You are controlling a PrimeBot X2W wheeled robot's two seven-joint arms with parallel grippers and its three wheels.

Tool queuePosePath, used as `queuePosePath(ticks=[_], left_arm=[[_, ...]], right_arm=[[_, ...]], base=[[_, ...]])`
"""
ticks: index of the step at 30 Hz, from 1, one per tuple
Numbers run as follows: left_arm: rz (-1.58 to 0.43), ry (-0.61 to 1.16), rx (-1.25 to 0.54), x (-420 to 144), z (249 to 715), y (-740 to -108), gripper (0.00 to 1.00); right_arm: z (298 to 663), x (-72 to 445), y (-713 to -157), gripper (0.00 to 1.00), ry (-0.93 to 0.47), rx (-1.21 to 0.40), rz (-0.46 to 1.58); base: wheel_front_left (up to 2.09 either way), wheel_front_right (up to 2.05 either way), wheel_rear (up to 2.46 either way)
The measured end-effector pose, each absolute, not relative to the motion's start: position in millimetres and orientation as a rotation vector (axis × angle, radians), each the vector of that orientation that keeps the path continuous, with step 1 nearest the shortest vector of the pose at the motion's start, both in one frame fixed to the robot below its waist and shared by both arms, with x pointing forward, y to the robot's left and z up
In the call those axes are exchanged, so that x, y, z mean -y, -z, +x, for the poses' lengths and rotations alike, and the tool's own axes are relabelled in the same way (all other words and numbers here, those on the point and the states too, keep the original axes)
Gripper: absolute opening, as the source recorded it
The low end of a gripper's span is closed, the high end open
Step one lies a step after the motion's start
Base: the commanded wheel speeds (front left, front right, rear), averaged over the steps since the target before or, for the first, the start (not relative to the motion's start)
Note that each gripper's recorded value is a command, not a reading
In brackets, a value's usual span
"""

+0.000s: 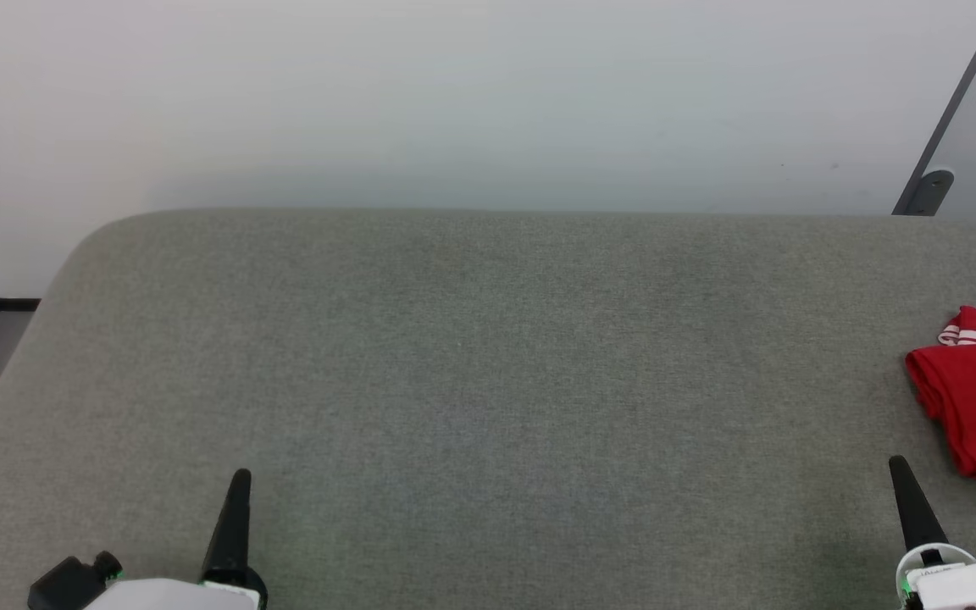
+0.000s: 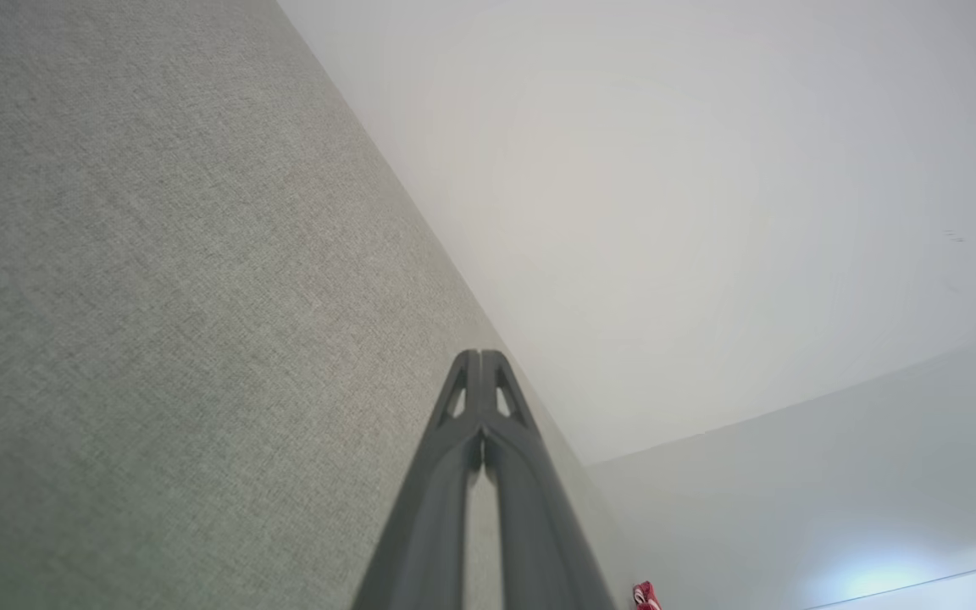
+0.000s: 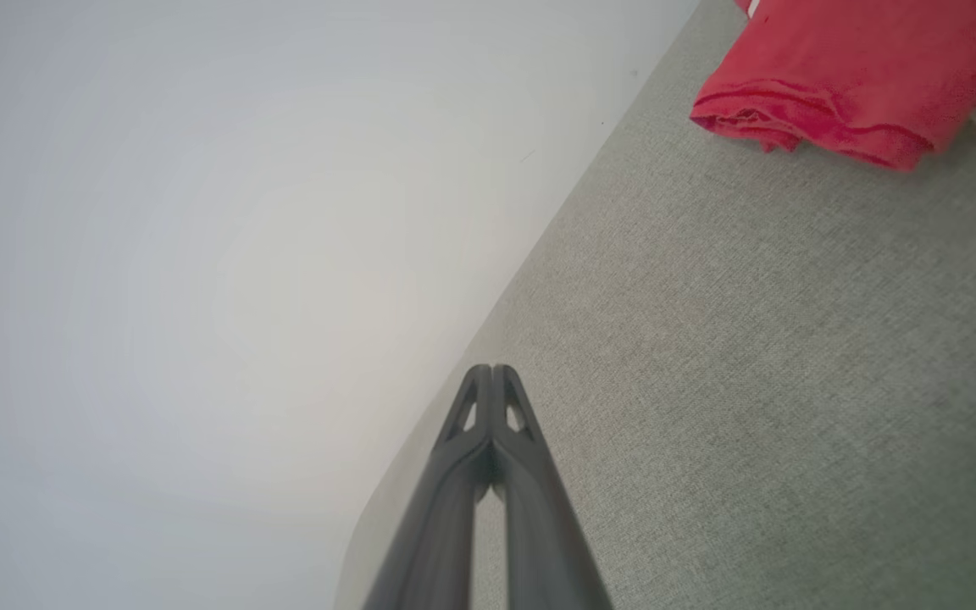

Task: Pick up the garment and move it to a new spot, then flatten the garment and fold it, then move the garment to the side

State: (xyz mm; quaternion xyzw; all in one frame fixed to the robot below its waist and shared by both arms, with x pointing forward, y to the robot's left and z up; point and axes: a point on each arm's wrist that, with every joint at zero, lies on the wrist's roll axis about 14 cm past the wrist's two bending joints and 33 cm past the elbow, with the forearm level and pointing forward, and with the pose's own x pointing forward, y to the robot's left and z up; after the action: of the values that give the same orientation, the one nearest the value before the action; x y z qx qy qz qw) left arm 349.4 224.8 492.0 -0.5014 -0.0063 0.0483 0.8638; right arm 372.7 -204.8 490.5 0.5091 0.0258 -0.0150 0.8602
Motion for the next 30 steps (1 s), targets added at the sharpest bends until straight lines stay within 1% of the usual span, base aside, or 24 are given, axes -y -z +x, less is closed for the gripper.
queuePosePath(ticks=[30], left_arm=[[-1.327, -0.063, 0.001, -213.5, 369.0, -496.7, 0.0]], right_arm=[[380.8, 201.7, -496.3, 0.0, 0.026, -0.037, 1.339]], base=[[0.0, 0.0, 0.0]])
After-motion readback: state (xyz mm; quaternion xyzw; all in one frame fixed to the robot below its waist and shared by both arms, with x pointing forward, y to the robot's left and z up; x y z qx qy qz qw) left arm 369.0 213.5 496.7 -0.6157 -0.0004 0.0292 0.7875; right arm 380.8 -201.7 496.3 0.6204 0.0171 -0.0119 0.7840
